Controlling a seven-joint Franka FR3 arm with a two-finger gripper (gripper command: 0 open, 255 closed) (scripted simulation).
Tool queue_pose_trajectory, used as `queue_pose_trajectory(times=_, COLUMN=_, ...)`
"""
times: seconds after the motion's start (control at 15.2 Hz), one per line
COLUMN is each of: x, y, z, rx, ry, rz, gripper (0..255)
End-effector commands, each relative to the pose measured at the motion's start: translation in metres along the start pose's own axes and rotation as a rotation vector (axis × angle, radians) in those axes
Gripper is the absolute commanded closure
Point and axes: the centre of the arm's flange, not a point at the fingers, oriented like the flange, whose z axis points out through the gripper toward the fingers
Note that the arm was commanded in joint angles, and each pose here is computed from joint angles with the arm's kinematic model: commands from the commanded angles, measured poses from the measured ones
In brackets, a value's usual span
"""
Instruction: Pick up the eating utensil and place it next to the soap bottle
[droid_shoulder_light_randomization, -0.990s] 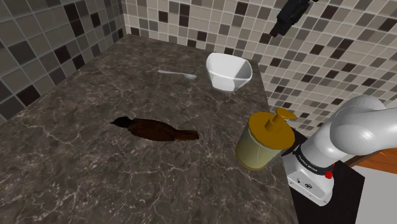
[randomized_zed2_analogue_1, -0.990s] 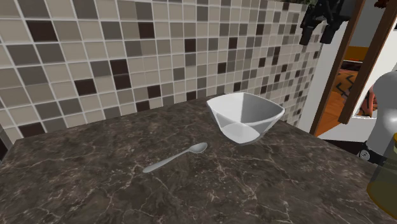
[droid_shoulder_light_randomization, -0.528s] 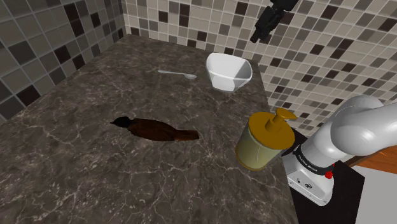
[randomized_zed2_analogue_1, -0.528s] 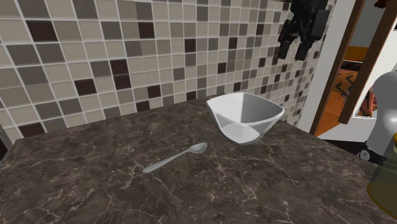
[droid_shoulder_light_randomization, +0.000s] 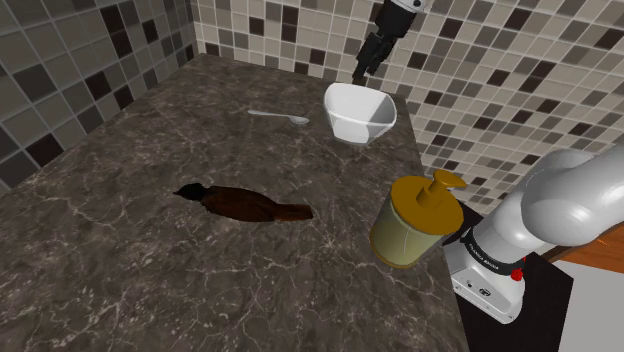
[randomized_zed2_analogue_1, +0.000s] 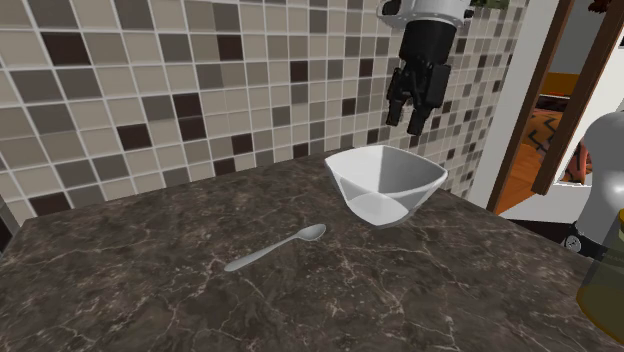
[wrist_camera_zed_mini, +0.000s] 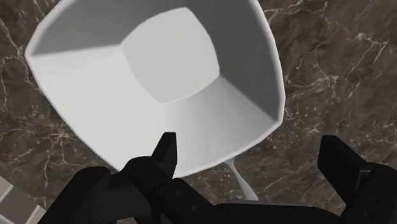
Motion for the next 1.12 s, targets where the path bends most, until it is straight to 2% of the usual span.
queue_pose_trajectory(times=0.0, x=0.019, y=0.000, z=0.020, rx=0.005, ry=0.001, rz=-0.023, gripper=0)
queue_pose_trajectory(times=1.06, x=0.166, y=-0.016, z=0.171, rx=0.041, ry=0.000, rz=-0.204, gripper=0)
